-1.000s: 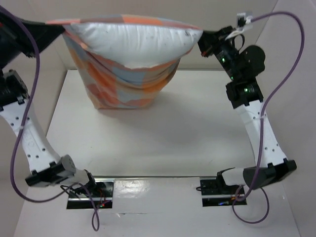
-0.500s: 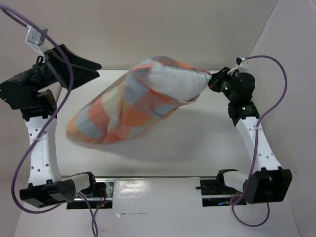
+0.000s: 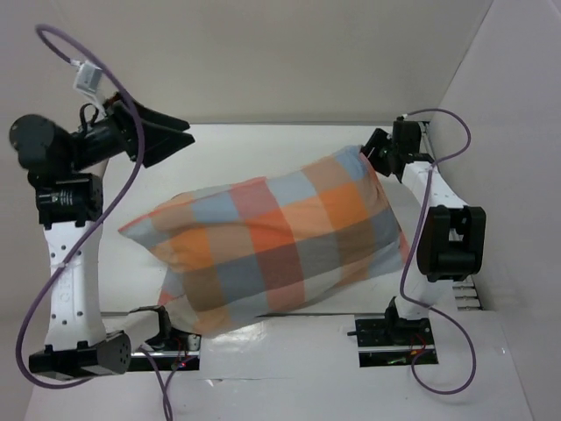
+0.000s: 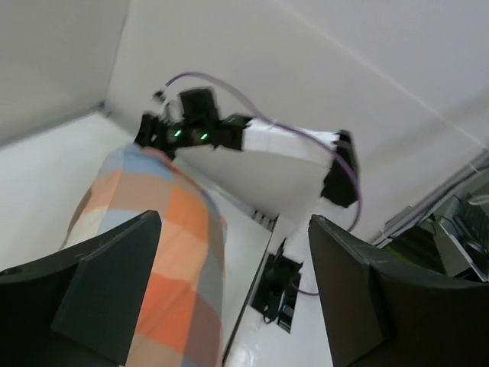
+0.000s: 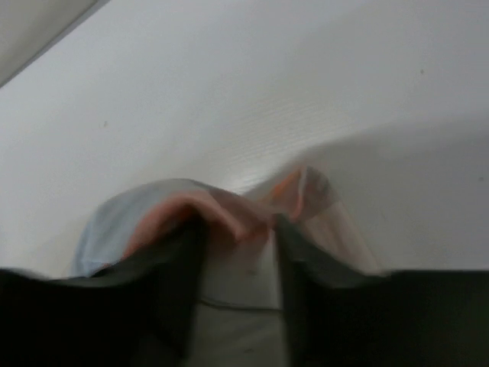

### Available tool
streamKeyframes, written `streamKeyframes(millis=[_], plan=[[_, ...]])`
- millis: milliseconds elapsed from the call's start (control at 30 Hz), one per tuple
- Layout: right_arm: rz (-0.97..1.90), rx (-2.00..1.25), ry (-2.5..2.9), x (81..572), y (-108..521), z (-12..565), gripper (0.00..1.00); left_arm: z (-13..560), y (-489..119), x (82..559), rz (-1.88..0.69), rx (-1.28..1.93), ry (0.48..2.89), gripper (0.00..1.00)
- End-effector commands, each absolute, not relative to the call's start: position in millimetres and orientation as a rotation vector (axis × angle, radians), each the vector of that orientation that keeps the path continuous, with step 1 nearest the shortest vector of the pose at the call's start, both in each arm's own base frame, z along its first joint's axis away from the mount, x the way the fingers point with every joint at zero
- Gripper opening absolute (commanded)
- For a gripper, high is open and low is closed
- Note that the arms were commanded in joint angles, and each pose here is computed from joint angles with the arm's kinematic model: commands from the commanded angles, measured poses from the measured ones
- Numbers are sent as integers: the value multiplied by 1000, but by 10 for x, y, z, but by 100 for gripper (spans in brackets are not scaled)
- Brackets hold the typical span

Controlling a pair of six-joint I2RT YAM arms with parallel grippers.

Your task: Put the pillow into the pillowcase

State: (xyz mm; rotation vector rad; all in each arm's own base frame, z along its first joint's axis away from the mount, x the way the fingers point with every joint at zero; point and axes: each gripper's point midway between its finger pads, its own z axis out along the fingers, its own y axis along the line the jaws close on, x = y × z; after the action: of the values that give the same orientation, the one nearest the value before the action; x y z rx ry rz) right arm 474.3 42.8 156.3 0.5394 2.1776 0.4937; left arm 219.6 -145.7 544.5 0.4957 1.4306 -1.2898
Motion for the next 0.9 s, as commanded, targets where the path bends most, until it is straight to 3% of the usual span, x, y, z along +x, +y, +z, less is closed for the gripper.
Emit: streamKeyframes(millis=[0, 33, 133, 233, 300, 467, 567, 633, 667, 733, 767, 800, 833, 867], plan=[[432, 524, 2229, 4618, 425, 1720, 71, 4662, -1325, 2772, -1279, 328, 1660, 92], [354, 556, 2242, 4586, 349, 1660, 88, 4340, -1252, 2913, -1223, 250, 1752, 94], [179, 602, 2284, 4385, 199, 1614, 100, 3743, -1232, 3110, -1076, 171, 1941, 94], [70, 689, 2234, 4243, 10, 1763, 100, 3173, -1223, 3134, -874, 27, 2152, 94], [12, 767, 2195, 4145, -173, 1793, 100, 2792, -1192, 3109, -741, -66, 2251, 100], [102, 866, 2123, 3920, -360, 1869, 100, 2151, -1675, 2754, -736, -9, 2436, 100], [181, 903, 2147, 3728, -357, 1666, 87, 1921, -1820, 2759, -725, 11, 2476, 94], [296, 926, 2190, 3614, -286, 1433, 77, 1755, -1916, 2820, -765, 24, 2513, 74], [340, 915, 2211, 3583, -210, 1357, 73, 1709, -1966, 2857, -786, 50, 2516, 49], [457, 875, 2289, 3446, 22, 1145, 53, 1610, -2045, 3052, -835, 53, 2539, 4], [550, 808, 2342, 3373, 249, 1017, 43, 1741, -2058, 3222, -852, 70, 2501, 0], [587, 769, 2345, 3385, 351, 1043, 43, 1780, -2087, 3317, -850, 84, 2489, 0], [623, 748, 2384, 3284, 472, 921, 20, 1818, -2095, 3424, -830, 78, 2476, 0], [677, 705, 2375, 3298, 604, 926, 16, 1792, -2072, 3577, -806, 67, 2476, 0]])
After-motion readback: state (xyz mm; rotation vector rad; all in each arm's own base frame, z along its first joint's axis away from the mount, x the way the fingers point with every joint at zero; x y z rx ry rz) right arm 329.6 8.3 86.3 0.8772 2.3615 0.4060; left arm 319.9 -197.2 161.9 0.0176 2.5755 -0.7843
